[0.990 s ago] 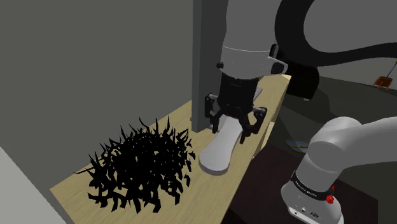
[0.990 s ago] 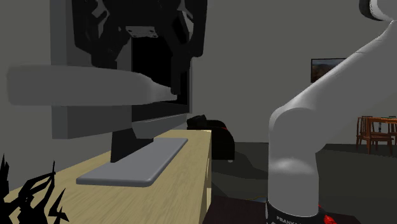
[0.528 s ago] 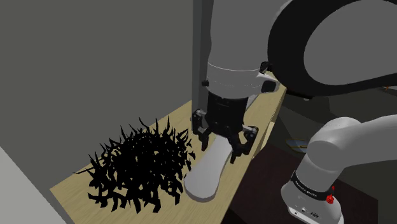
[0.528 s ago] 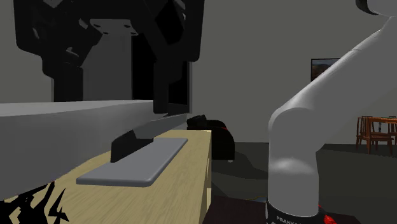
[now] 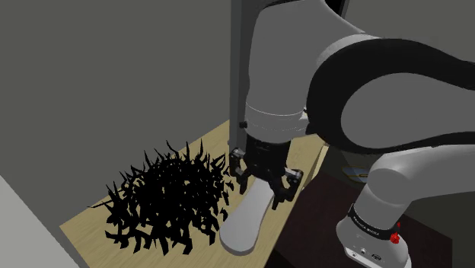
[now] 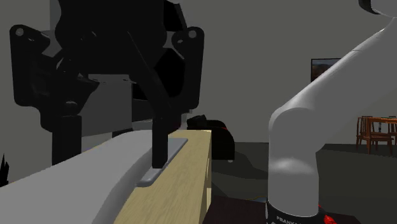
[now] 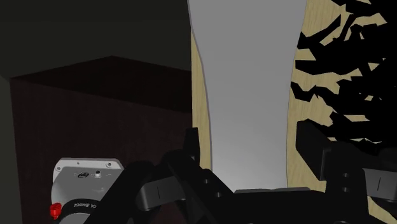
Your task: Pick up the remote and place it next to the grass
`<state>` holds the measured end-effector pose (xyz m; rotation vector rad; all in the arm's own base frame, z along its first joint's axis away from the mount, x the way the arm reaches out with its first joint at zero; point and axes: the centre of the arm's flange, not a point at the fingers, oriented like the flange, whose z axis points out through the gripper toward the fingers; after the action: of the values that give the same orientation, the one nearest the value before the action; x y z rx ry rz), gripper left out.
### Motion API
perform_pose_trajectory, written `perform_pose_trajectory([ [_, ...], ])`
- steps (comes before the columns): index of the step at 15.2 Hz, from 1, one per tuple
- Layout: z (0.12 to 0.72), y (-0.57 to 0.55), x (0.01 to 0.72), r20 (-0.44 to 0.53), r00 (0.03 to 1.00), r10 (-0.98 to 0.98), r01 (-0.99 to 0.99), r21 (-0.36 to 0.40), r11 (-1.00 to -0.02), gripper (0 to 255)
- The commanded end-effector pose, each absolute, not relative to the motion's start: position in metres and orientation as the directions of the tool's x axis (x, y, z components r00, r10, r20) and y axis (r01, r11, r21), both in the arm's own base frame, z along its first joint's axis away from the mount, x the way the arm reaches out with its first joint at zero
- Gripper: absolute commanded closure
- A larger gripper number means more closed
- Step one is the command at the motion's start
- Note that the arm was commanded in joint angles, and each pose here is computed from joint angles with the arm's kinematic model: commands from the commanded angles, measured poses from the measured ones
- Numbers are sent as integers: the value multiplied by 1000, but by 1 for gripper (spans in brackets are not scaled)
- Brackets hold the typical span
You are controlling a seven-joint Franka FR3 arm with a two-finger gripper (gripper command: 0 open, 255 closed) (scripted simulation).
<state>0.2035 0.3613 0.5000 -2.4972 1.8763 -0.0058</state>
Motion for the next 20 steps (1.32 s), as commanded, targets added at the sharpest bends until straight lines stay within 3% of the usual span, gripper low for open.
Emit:
perform_pose_trajectory([
  [1,489,361,204,-8,278,-960,-960,-17,-278,255],
  [20,389,361,204,-8,278,-960,-960,-17,-278,255],
])
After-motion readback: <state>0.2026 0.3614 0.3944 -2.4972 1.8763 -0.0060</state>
